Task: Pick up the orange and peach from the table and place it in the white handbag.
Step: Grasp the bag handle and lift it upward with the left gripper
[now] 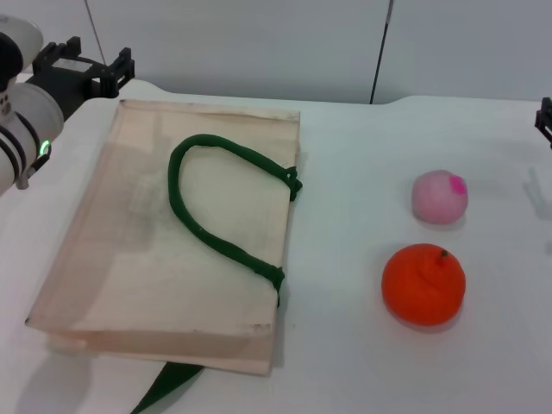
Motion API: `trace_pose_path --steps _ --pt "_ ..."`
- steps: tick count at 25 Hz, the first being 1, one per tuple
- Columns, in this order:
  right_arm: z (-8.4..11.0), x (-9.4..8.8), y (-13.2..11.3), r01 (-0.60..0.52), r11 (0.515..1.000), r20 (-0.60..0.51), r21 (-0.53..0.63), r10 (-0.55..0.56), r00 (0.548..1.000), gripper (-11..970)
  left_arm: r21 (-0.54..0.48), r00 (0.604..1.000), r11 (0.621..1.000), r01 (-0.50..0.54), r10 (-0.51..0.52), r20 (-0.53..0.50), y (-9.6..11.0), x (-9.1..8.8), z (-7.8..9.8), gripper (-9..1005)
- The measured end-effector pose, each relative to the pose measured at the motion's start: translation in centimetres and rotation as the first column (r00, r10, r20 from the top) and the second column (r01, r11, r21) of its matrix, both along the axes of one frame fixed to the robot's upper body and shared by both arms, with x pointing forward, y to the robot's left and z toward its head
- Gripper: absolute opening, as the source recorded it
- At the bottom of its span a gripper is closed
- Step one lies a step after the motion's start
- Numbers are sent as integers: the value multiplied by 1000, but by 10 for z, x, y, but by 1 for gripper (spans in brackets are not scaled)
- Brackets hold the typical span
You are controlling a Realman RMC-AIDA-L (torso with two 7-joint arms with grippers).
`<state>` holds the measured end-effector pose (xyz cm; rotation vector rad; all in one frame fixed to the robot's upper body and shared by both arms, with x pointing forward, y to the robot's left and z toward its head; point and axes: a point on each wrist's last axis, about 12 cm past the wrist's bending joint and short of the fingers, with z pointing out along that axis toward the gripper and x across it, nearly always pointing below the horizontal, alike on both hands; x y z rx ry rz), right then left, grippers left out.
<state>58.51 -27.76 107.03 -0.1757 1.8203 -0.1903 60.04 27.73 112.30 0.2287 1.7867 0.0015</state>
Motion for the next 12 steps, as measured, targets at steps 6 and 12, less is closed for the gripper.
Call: trace_pose_path --steps 6,12 --pt "0 1 1 -1 1000 1 1 1 1000 801 -1 1000 1000 2 -2 -1 -1 0 0 726" --pt "2 4 4 -15 1000 0 4 15 1000 801 -1 1000 1000 2 -2 -2 -1 0 -1 726"
